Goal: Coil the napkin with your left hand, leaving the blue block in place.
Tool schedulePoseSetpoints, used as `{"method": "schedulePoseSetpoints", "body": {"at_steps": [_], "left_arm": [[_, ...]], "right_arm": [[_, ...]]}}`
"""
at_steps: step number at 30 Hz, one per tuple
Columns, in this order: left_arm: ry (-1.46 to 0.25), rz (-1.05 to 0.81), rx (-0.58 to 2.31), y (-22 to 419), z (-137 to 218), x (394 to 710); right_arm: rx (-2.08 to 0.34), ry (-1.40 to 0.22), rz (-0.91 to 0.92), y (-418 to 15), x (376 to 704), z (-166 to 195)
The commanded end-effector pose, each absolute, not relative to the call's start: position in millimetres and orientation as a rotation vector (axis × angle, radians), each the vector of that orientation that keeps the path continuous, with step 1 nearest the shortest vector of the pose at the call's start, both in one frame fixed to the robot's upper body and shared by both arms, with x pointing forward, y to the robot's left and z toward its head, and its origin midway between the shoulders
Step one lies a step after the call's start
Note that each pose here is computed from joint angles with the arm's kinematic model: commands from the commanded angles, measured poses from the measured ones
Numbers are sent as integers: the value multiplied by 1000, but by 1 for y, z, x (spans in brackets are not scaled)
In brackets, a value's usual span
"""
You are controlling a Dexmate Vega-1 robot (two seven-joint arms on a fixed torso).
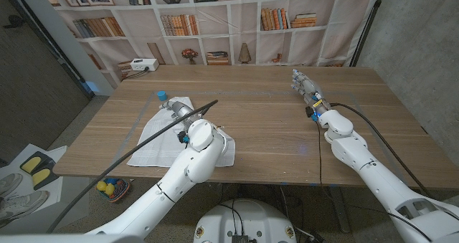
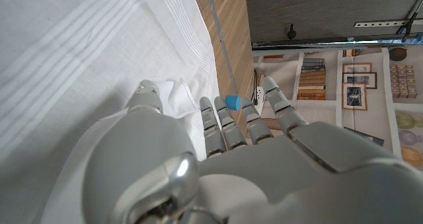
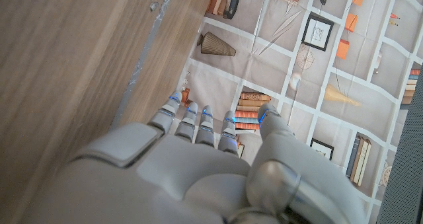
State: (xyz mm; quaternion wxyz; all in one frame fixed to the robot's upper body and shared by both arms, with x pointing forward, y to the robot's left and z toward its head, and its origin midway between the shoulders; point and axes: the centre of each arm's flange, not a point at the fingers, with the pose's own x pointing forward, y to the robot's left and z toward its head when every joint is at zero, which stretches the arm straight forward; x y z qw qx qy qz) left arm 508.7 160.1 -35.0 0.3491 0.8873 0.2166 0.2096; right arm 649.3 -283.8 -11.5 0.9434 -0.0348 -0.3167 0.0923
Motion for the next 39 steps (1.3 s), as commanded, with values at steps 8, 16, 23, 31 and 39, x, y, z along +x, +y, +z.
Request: {"method": "schedulePoseSetpoints", "body": {"at_steps": [8, 16, 23, 31, 39], "left_arm": [[479, 470, 2203, 164, -29, 487], [199, 514, 2172, 151, -20, 446], [-47, 391, 2130, 147, -21, 427], [55, 379, 2173, 141, -30, 416], [295, 466, 2193, 145, -44, 415]], "right_arm": [[-57, -639, 176, -283, 649, -13], [-50, -644, 185, -281, 648, -14], [-48, -645, 190, -277, 645, -18], [-43, -654, 177, -279, 634, -24], [-38, -651, 180, -278, 626, -33]]}}
